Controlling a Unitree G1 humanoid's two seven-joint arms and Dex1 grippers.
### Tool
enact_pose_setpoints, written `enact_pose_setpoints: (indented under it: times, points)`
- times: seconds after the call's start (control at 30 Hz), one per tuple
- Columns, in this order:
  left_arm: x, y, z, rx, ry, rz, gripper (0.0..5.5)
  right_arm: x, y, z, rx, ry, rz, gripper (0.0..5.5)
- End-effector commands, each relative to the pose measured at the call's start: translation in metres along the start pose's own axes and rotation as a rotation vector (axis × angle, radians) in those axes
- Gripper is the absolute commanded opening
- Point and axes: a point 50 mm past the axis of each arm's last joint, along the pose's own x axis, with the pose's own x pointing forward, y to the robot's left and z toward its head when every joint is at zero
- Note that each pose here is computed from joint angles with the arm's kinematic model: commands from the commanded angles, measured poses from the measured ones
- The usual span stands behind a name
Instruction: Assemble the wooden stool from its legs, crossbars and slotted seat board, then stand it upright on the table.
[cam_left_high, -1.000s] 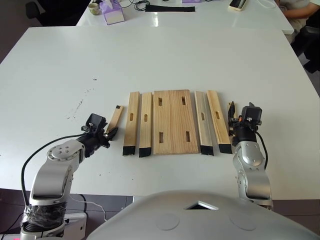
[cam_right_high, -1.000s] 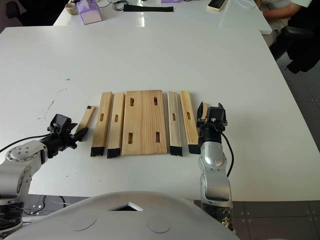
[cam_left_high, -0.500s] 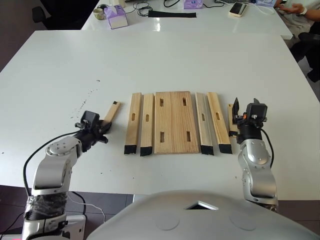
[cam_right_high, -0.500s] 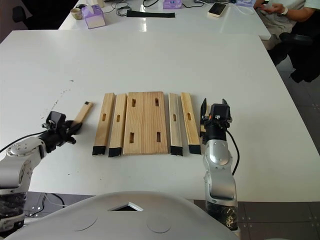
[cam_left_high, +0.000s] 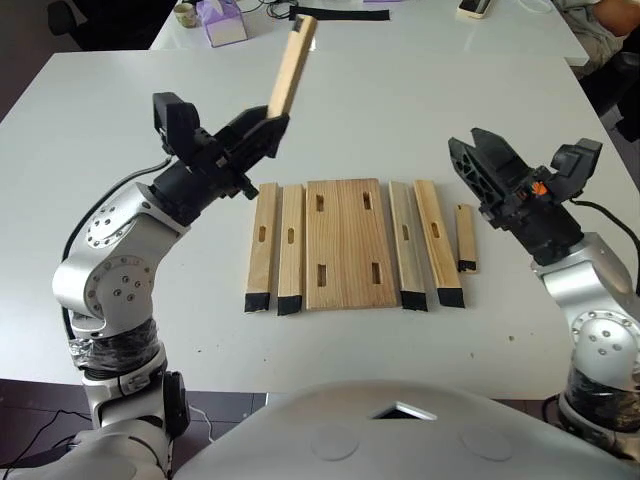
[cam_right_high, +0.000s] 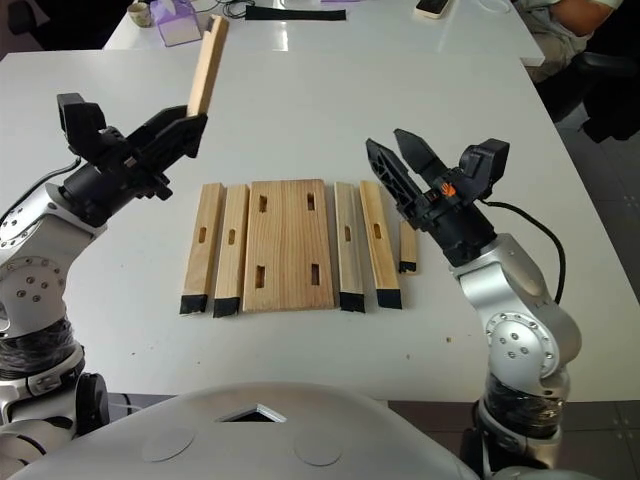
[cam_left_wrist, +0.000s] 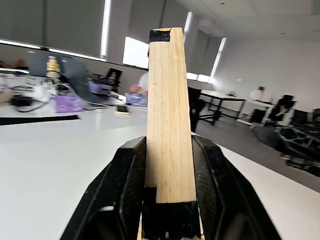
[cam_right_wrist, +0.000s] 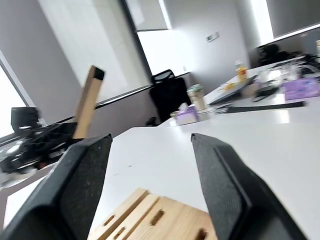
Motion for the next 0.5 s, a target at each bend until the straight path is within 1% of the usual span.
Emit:
enact_pose_setpoints:
  times: [0.03, 0.13, 0.27, 0.5]
  points:
    - [0.01, -0.044, 0.006, -0.1, 0.109, -0.46, 1.3, 0.019, 0.028, 0.032, 0.028, 0.165, 0.429, 2.9]
    - [0.013, -0.047, 0.007, -0.111, 0.127, -0.529, 1.3, 0.024, 0.03, 0.038, 0.073, 0.204, 0.498, 2.9]
    - [0.018, -0.05, 0.003, -0.097, 0.148, -0.564, 1.3, 0.027, 0.033, 0.037, 0.097, 0.246, 0.527, 2.9]
    - [0.021, -0.044, -0.004, -0.062, 0.164, -0.504, 1.3, 0.03, 0.037, 0.036, 0.085, 0.272, 0.546, 2.9]
